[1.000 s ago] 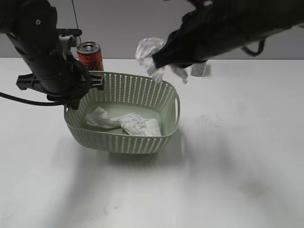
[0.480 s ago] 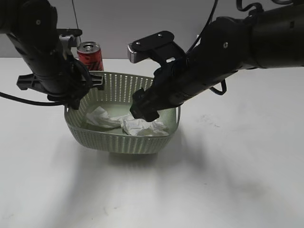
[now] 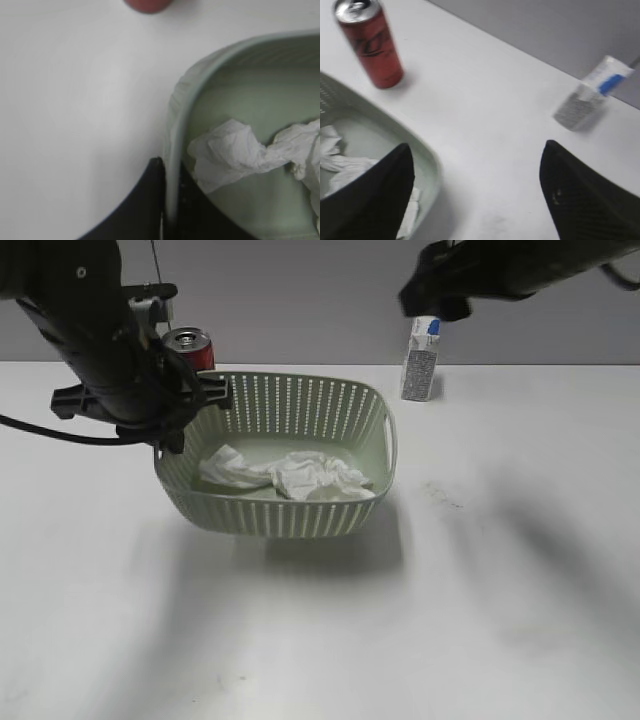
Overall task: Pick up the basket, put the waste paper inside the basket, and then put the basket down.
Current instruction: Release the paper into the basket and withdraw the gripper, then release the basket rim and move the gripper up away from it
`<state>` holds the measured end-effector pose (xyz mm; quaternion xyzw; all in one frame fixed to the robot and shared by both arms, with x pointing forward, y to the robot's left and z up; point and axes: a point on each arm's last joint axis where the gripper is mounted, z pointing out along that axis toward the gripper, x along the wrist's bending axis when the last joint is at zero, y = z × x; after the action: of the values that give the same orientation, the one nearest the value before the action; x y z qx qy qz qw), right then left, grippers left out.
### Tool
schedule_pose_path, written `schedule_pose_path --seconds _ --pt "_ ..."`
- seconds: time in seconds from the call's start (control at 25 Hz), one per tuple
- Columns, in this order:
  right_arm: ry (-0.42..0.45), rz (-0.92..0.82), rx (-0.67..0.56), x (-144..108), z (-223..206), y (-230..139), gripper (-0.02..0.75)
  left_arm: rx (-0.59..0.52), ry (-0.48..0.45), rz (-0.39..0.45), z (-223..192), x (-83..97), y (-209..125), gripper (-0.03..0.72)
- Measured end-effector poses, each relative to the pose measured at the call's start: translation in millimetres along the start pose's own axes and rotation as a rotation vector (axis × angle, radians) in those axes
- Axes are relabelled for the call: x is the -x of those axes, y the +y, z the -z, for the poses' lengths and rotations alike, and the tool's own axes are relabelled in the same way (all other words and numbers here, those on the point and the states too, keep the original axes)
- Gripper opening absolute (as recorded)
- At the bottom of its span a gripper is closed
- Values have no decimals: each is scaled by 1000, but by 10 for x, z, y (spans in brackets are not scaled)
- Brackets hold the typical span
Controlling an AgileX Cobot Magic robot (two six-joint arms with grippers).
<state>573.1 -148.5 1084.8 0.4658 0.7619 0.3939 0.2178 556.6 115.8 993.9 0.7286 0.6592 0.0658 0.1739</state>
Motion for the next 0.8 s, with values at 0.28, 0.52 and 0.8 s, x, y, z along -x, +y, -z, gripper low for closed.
schedule_pose_path --seconds 0.28,0.52,0.8 --pt "-143 -84 83 541 702 135 591 70 -31 -9 -92 203 438 0" --pt "-145 -53 101 440 1202 163 590 53 -25 -13 -537 276 570 0" --pt "-155 -36 109 378 1420 58 590 -2 -23 -16 -791 277 513 37"
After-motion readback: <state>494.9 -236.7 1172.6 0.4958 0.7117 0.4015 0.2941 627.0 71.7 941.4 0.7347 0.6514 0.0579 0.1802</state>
